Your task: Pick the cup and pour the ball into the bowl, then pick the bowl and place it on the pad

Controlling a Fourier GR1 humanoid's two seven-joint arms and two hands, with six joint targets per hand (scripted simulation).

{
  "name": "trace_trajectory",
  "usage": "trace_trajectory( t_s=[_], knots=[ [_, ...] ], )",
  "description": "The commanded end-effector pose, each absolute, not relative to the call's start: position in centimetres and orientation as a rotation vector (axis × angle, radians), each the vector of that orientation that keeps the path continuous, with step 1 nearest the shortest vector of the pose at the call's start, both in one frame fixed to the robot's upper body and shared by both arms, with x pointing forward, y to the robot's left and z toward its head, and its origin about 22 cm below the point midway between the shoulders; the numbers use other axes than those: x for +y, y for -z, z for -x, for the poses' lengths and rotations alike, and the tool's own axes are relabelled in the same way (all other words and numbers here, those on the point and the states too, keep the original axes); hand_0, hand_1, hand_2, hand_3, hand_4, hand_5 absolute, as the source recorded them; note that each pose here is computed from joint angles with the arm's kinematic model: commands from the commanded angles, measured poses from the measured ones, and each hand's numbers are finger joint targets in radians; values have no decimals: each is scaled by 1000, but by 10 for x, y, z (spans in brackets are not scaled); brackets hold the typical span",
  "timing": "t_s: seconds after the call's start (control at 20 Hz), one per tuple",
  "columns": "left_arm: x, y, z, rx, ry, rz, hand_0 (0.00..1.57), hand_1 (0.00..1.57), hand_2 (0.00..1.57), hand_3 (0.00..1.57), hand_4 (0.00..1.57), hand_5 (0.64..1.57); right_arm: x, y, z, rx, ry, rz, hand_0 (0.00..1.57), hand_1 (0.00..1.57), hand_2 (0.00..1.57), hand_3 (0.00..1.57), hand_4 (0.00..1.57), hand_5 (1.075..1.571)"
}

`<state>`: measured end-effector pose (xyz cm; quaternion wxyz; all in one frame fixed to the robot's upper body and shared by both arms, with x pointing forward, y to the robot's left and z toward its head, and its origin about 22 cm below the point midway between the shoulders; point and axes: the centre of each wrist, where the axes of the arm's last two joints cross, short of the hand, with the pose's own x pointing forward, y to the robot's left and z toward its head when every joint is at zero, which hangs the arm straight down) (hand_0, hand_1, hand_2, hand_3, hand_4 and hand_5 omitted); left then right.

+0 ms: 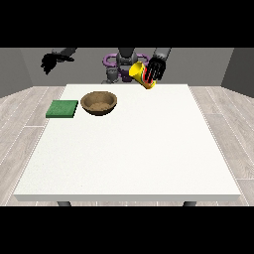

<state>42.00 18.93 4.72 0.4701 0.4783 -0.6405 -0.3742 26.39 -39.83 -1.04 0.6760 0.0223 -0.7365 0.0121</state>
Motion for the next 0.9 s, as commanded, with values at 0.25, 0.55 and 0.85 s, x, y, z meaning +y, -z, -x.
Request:
trace_trajectory(
  t_s=[0.25,0.55,0.85],
  knots=[
    [103,-48,-412,-1529,1414,-1432,1501,1501,1571,1571,1380,1400,-419,7,-265,-1608,-24,-27,0,0,0,0,0,1571],
    [65,-43,-404,-1365,1820,-1592,1509,1509,1571,1571,1571,1042,-415,15,-264,-1608,-34,-75,0,0,0,0,0,1570],
    [50,-32,-395,-1207,2111,-1827,1479,1479,1571,1571,1474,1234,-405,20,-267,-1611,-28,-76,0,0,0,0,0,1571]
  ],
)
